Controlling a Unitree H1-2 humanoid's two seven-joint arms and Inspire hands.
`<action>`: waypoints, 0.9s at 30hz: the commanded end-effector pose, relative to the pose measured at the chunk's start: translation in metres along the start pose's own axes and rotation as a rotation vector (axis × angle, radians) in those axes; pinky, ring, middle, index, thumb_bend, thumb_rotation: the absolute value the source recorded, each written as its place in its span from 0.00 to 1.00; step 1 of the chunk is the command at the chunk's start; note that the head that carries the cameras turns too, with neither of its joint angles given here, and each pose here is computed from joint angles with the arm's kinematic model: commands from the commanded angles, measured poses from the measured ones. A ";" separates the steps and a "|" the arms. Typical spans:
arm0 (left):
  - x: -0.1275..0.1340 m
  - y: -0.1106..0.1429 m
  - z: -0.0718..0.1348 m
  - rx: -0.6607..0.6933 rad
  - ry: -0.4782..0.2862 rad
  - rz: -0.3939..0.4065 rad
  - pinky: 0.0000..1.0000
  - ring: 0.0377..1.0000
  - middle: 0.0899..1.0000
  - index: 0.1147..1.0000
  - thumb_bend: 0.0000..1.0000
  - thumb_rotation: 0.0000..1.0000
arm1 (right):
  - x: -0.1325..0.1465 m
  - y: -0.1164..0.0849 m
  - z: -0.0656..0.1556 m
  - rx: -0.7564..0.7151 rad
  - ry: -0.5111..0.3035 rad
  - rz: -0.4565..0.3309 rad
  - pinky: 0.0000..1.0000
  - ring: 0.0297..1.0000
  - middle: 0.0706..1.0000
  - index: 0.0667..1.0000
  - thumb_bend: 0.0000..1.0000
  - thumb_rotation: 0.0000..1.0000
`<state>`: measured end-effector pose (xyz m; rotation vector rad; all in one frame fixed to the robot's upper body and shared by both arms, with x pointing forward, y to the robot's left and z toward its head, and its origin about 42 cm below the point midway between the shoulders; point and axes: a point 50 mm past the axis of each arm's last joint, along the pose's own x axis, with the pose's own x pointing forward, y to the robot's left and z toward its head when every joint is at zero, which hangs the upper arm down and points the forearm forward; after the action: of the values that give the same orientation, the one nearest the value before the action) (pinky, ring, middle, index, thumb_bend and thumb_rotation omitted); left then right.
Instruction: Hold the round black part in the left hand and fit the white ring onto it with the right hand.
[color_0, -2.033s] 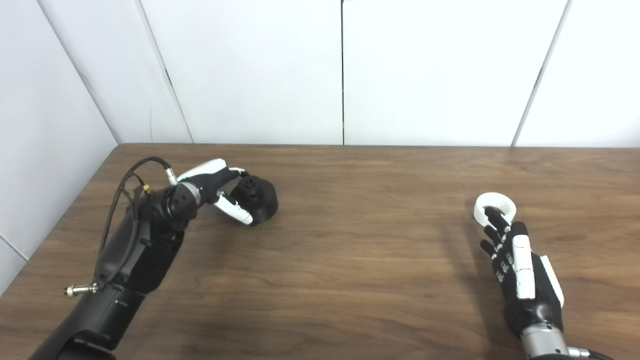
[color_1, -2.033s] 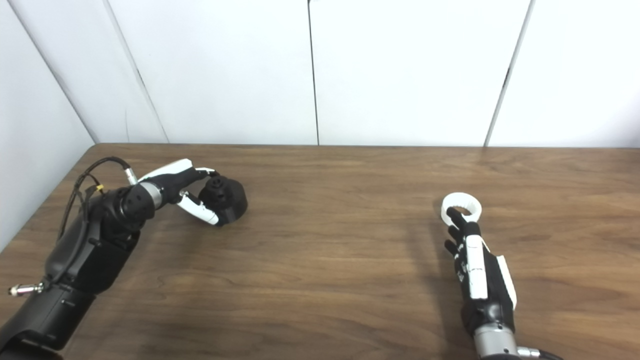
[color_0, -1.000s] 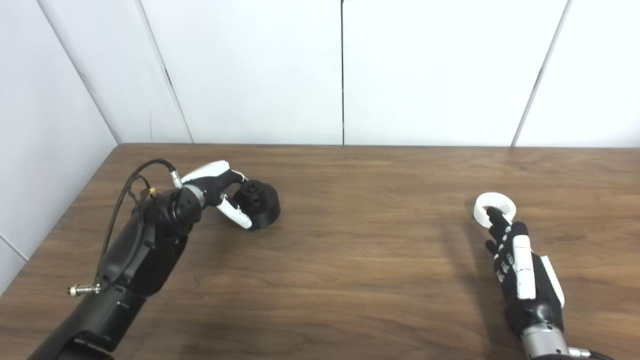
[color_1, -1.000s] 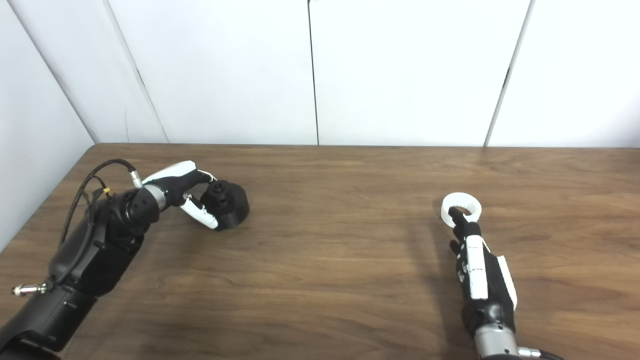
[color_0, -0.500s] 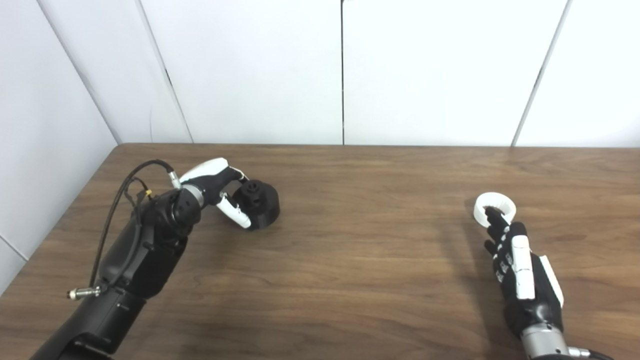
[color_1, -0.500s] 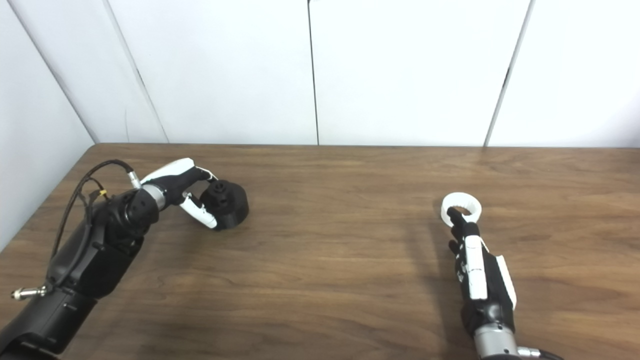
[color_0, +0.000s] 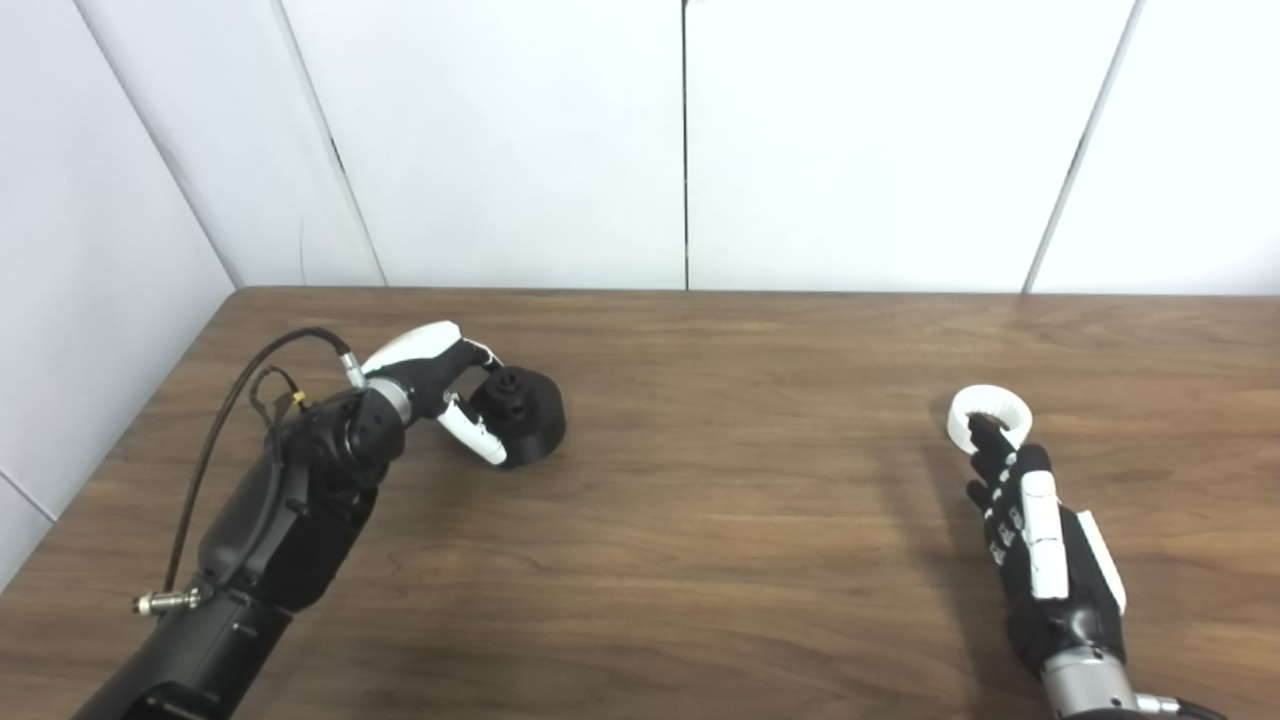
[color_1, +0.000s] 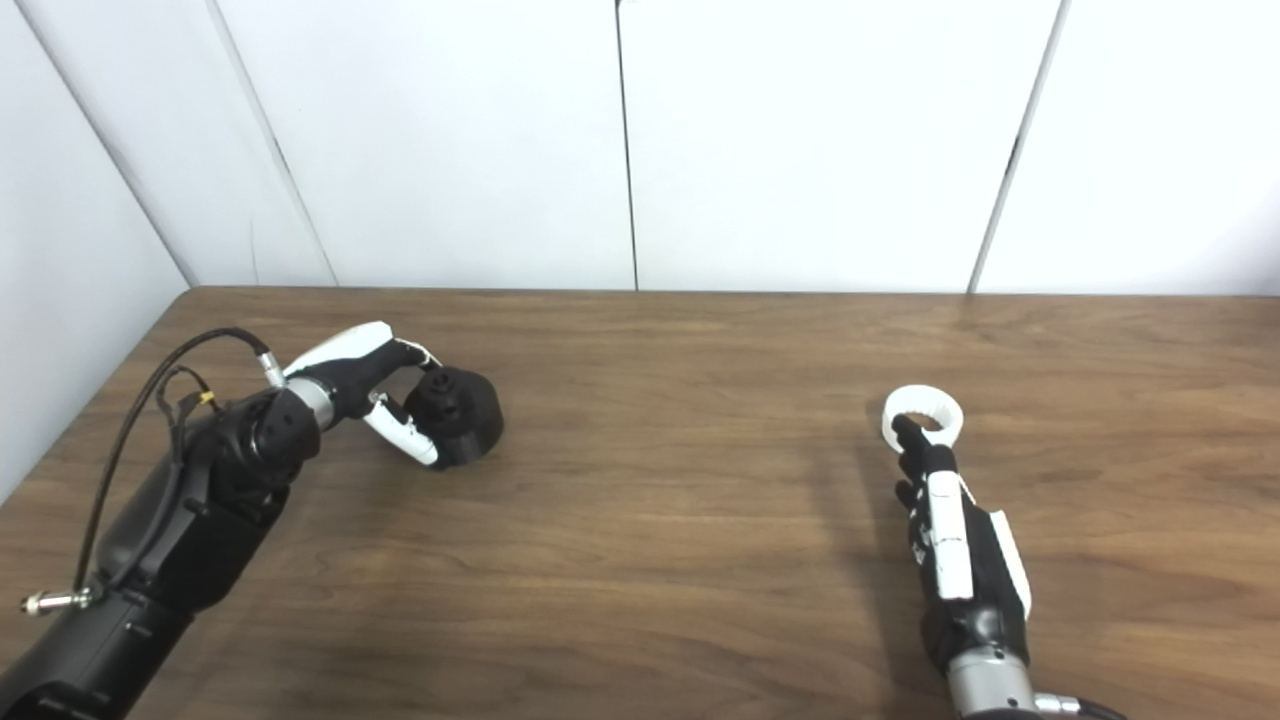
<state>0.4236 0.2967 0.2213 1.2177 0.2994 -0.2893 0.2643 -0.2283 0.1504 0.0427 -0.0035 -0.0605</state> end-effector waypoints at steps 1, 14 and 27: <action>-0.005 0.021 0.009 0.022 -0.025 0.073 0.93 1.00 0.94 0.67 0.82 0.18 | -0.005 -0.001 0.008 -0.001 -0.044 0.015 0.98 0.98 0.95 0.89 0.58 1.00; -0.017 -0.005 0.028 0.025 -0.084 0.037 0.95 1.00 0.95 0.67 0.82 0.19 | -0.006 0.000 0.010 -0.002 -0.042 0.011 0.98 0.98 0.95 0.89 0.58 1.00; -0.027 -0.034 0.052 0.046 -0.169 0.004 0.98 1.00 0.94 0.65 0.83 0.18 | -0.007 0.002 0.008 -0.005 -0.044 0.013 0.98 0.98 0.95 0.89 0.59 1.00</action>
<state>0.3899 0.2409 0.2083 1.2000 0.1927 -0.4090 0.2642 -0.2275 0.1506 0.0375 -0.0006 -0.0565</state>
